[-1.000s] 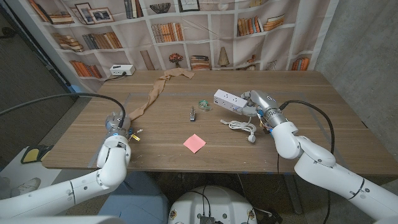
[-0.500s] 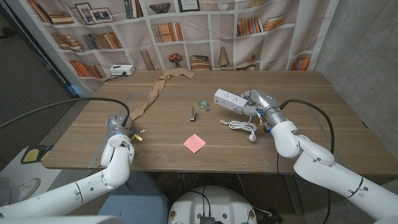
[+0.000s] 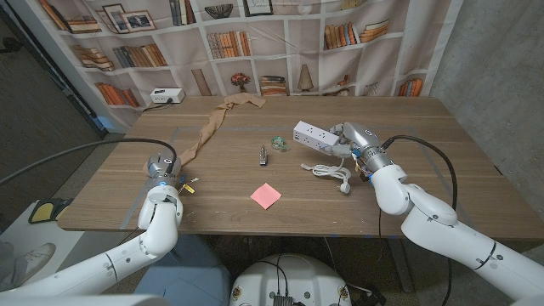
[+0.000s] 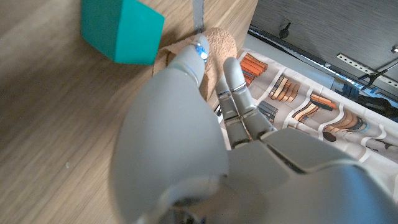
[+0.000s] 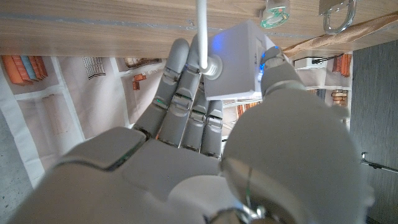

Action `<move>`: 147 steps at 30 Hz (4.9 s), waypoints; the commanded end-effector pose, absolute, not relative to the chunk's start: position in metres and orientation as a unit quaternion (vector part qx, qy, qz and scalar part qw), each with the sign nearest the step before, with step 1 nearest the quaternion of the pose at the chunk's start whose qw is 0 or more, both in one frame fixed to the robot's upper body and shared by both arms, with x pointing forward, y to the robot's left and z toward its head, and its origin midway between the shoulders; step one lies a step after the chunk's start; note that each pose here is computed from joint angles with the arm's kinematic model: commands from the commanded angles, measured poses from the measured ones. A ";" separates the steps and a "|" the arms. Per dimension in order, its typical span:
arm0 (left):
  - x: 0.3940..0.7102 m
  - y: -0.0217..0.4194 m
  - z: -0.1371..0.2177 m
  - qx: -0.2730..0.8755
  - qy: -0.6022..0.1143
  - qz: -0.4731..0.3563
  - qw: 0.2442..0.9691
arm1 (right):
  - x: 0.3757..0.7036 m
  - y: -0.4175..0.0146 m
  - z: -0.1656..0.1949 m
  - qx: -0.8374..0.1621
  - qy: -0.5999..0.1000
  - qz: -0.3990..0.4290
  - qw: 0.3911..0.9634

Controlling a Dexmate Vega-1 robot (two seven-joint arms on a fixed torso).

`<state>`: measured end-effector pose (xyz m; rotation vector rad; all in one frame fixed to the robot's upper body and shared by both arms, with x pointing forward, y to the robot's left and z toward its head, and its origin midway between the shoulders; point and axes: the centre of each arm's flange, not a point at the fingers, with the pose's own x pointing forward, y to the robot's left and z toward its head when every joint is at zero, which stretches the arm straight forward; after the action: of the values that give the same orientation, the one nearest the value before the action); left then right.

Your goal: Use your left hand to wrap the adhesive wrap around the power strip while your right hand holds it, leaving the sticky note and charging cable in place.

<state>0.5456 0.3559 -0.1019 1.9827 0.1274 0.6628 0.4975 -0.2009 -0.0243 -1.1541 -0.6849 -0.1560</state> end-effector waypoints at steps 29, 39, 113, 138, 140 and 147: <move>0.516 0.353 -0.077 0.754 -0.086 0.326 0.564 | 0.495 -0.203 -0.023 -0.528 -0.323 -0.079 0.782; 0.514 0.348 -0.073 0.748 -0.097 0.333 0.566 | 0.496 -0.203 -0.022 -0.528 -0.323 -0.079 0.782; 0.481 0.288 -0.007 0.593 -0.237 0.384 0.667 | 0.488 -0.213 -0.023 -0.495 -0.357 -0.059 0.790; 0.486 0.276 0.023 0.561 -0.272 0.382 0.682 | 0.482 -0.210 -0.010 -0.511 -0.391 -0.053 0.764; 0.486 0.273 0.025 0.563 -0.276 0.383 0.679 | 0.482 -0.209 -0.009 -0.513 -0.394 -0.049 0.761; 0.489 0.266 0.029 0.558 -0.283 0.379 0.682 | 0.481 -0.205 -0.007 -0.516 -0.408 -0.039 0.752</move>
<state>0.4851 0.2764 0.0186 1.2689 -0.6038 0.8599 0.4828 -0.2100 -0.0114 -1.1064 -0.8443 -0.1168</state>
